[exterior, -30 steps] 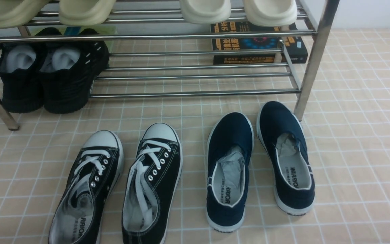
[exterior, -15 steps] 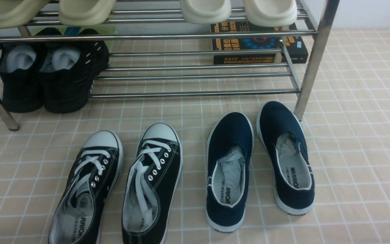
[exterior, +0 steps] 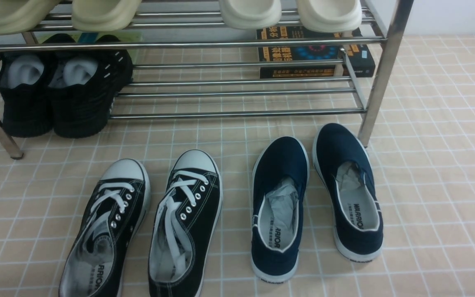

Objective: Take the shoes off the shelf from the light coffee tablecloth by hand.

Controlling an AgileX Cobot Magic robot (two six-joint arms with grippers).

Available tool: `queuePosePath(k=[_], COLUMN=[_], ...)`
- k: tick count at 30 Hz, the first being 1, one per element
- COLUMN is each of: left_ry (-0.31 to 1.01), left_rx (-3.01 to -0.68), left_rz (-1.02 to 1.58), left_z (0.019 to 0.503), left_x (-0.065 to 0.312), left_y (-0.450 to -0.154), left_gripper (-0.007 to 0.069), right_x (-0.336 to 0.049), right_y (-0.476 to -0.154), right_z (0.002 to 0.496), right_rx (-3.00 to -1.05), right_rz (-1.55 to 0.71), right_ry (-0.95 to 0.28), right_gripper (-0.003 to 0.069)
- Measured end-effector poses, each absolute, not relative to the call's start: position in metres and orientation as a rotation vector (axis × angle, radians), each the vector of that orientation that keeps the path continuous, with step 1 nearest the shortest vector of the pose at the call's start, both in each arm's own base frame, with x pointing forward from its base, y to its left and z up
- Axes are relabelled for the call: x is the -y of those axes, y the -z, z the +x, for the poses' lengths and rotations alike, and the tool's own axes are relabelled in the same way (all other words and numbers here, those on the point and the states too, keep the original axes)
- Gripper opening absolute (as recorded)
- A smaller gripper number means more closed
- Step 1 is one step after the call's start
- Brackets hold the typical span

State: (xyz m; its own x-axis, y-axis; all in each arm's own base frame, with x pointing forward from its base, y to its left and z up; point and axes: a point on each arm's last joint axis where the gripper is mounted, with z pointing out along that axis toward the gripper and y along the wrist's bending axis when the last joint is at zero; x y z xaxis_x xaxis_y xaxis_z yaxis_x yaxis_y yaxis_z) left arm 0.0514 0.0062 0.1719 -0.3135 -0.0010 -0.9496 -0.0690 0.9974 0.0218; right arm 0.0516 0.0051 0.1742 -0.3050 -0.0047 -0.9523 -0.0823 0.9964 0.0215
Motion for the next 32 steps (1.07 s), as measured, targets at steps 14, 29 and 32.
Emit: queuePosePath(k=[14, 29, 32], left_ry=[-0.068, -0.068, -0.069], left_rx=[-1.889, -1.888, -1.888], left_rz=[-0.05, -0.05, -0.05], left_z=[0.0514, 0.0514, 0.0514], left_x=[-0.0062, -0.0062, -0.0063], left_y=[-0.1719, -0.172, -0.172], left_gripper=[0.0093, 0.0106, 0.0108], right_x=[-0.0051, -0.0051, -0.0051], right_y=[-0.1742, -0.1742, -0.1742], right_z=[0.0516, 0.0516, 0.0516], right_rx=[-1.88, -1.88, -1.88], right_rz=[-0.063, -0.063, -0.063], right_ry=[-0.077, -0.077, -0.077], right_gripper=[0.0239, 0.0239, 0.0239])
